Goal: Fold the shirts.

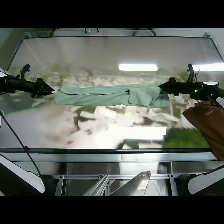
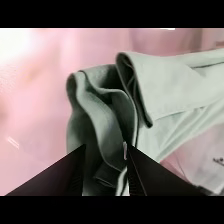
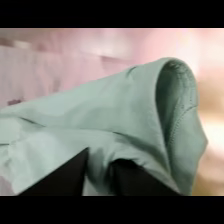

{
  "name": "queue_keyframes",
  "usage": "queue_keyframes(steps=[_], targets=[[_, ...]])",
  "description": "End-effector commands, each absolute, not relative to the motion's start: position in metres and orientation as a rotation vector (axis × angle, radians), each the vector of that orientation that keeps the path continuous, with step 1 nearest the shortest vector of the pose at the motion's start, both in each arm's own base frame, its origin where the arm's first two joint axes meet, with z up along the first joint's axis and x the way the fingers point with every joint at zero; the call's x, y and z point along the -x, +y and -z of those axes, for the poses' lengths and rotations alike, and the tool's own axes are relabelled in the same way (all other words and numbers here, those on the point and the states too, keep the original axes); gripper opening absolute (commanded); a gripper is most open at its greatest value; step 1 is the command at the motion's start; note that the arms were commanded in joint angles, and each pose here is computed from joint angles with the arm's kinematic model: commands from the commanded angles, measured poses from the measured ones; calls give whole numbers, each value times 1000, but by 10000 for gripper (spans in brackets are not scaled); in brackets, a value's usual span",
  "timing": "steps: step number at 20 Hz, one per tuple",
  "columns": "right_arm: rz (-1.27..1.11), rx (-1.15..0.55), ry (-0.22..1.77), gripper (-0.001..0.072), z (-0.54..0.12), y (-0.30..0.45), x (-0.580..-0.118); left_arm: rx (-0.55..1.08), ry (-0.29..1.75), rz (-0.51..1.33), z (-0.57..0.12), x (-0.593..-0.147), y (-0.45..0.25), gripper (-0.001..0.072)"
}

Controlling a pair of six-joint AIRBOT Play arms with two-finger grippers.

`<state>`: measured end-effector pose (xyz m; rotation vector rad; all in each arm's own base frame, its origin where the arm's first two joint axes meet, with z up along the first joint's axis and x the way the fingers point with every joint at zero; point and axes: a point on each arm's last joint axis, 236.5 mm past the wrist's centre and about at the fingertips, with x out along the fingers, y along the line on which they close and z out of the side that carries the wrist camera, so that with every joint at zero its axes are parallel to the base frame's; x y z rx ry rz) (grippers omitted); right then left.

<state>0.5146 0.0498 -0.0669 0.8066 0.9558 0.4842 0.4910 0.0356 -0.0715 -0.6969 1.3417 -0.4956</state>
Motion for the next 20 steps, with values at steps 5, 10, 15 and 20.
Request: queue_keyframes(steps=[5,10,15,20], targets=[[-444,-833,1009,611,29,-18,-499,691,1320,498,12,-502,55,265],[-427,-868,1213,610,80,-9,-471,680,1271,475,0,-499,36,260],[-536,-921,1300,582,107,62,-470,520,1270,621,-6,-501,-44,54],[-628,-980,1269,38,95,107,-479,362,1278,705,22,-506,-147,1]])
